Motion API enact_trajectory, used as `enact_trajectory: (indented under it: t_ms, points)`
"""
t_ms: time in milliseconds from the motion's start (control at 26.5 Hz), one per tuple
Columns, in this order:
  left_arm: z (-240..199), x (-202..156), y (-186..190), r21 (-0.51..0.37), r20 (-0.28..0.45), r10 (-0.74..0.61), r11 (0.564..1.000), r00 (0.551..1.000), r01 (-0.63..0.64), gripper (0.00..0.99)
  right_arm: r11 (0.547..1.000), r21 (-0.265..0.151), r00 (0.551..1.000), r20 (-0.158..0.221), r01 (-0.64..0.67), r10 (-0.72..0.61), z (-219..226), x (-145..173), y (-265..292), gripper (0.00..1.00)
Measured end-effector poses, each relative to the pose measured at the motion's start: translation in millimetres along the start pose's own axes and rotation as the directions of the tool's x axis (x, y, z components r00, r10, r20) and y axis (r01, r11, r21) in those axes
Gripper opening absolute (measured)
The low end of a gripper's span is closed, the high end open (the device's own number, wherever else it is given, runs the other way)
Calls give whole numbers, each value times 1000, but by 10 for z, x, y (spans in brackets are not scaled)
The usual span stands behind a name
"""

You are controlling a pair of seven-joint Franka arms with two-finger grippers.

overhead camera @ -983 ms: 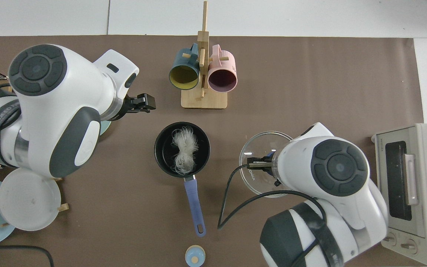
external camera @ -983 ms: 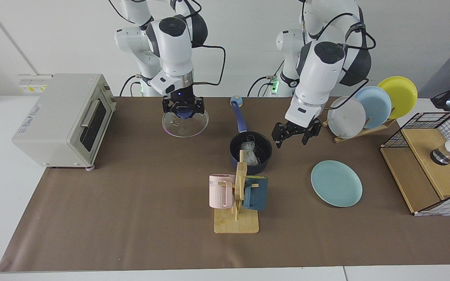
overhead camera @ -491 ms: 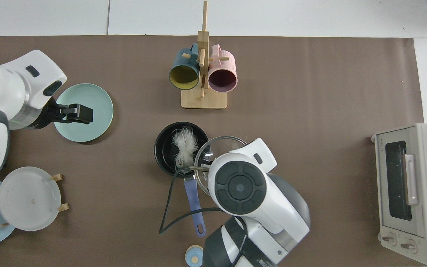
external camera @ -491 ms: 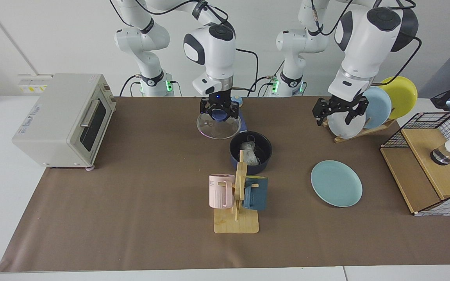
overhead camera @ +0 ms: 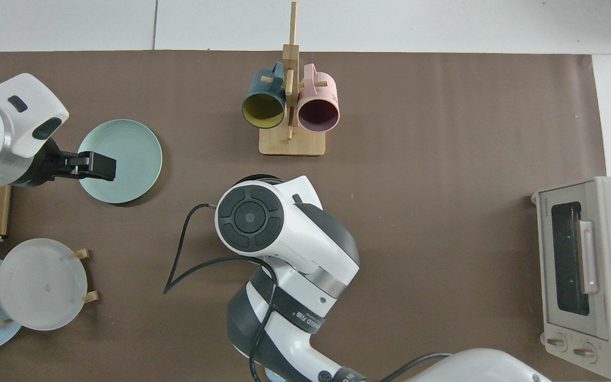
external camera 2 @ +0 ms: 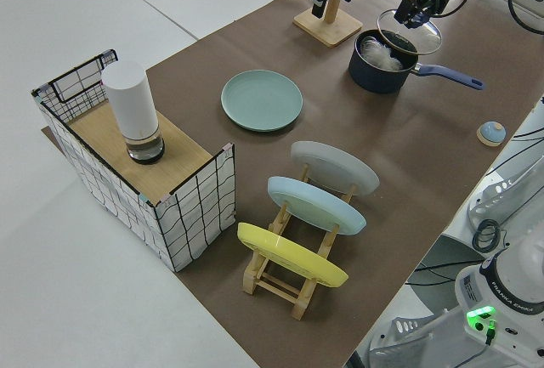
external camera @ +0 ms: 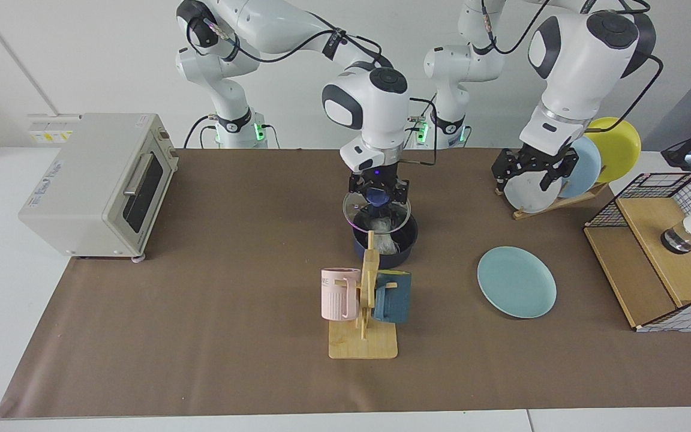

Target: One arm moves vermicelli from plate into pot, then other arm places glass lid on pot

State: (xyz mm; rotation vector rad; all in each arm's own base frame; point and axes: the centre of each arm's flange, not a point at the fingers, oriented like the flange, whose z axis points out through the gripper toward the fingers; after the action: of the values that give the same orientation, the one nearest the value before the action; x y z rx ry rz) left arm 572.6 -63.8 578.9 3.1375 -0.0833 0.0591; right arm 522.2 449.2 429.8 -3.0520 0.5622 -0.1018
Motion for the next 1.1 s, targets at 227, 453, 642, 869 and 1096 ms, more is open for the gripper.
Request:
enact_trajectory:
  t_ms: [227, 453, 642, 869, 1096]
  points:
    - [-1, 2, -26, -37, 2, -17, 999, 1000, 17, 991, 999, 7, 999, 9, -42, 41, 171, 58, -171, 436]
    - [-1, 3, -44, -39, 2, -20, 999, 1000, 20, 991, 998, 19, 998, 21, -58, 57, 240, 172, -219, 436]
    - [-1, 7, -121, -38, 2, -33, 999, 999, 33, 991, 998, 22, 998, 31, -64, 63, 314, 224, -250, 436]
    - [-1, 9, -197, -38, 2, -43, 998, 999, 43, 991, 998, 2, 998, 33, -55, 55, 493, 194, -289, 436]
    - [-2, 10, -221, -38, 1, -47, 998, 999, 47, 991, 998, 0, 997, 34, -68, 68, 518, 173, -313, 436]
